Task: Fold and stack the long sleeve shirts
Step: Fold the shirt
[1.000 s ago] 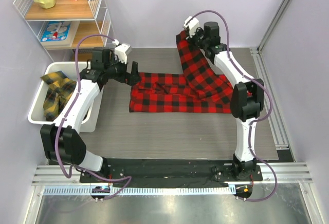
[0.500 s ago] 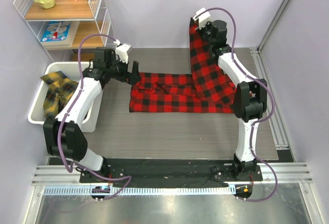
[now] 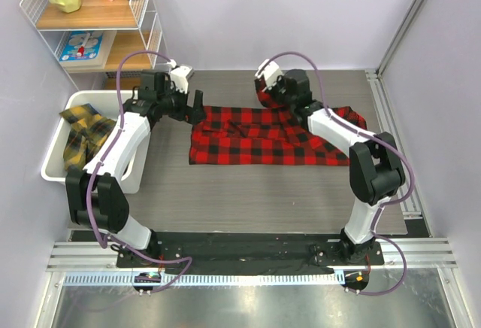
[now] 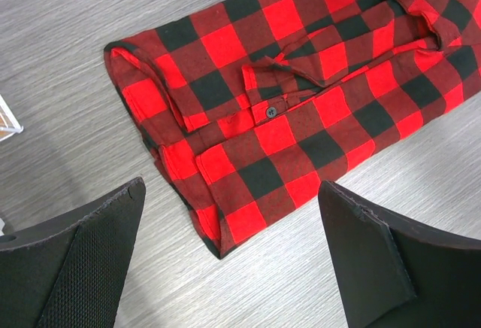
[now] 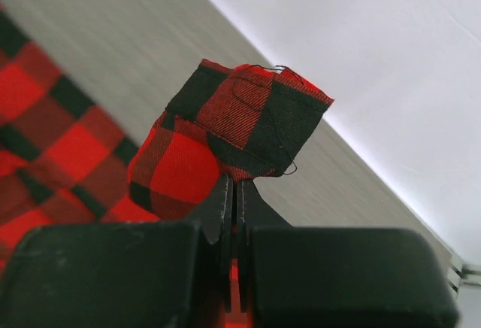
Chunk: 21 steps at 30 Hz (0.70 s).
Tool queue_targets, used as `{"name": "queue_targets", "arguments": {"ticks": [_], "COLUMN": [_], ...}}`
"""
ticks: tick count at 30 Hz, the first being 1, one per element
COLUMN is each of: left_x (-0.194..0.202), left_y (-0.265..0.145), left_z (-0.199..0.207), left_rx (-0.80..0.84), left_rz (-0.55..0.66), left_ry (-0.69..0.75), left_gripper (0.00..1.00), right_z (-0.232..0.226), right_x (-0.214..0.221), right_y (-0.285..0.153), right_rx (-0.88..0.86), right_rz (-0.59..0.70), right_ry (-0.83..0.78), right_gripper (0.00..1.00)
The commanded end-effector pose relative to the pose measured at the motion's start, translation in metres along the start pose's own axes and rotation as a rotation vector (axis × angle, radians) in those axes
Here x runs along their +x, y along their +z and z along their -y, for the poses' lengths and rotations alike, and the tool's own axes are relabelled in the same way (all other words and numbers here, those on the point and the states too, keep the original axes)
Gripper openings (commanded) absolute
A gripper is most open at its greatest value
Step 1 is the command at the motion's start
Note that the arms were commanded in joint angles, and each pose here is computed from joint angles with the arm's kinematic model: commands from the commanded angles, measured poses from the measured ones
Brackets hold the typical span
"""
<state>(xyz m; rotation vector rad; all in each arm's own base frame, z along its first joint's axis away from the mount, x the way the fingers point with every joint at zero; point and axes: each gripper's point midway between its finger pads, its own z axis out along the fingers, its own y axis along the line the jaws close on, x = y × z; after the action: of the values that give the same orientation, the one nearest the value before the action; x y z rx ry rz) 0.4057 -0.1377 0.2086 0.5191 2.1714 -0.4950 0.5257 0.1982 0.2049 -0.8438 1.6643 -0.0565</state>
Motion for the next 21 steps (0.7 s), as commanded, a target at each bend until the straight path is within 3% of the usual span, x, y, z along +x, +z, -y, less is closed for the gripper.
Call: {"name": "queue_targets", "arguments": {"ticks": [1, 10, 21], "left_x": [0.003, 0.02, 0.036], "left_y": [-0.007, -0.022, -0.026], "left_z": [-0.007, -0.018, -0.026], "left_rx": [-0.041, -0.092, -0.109], "left_rz": [0.0, -0.022, -0.052], "left_ry": [-0.038, -0.08, -0.109], "left_gripper": [0.96, 0.96, 0.96], "right_z": [-0.016, -0.085, -0.124], "right_x": [-0.032, -0.037, -0.05], "right_y": [-0.016, 0.011, 0.026], "right_rx": [0.041, 0.038, 0.024], "right_rz": [0.05, 0.018, 0.018], "right_ry": [-0.012, -0.013, -0.003], "right_gripper": [0.01, 0.01, 0.03]}}
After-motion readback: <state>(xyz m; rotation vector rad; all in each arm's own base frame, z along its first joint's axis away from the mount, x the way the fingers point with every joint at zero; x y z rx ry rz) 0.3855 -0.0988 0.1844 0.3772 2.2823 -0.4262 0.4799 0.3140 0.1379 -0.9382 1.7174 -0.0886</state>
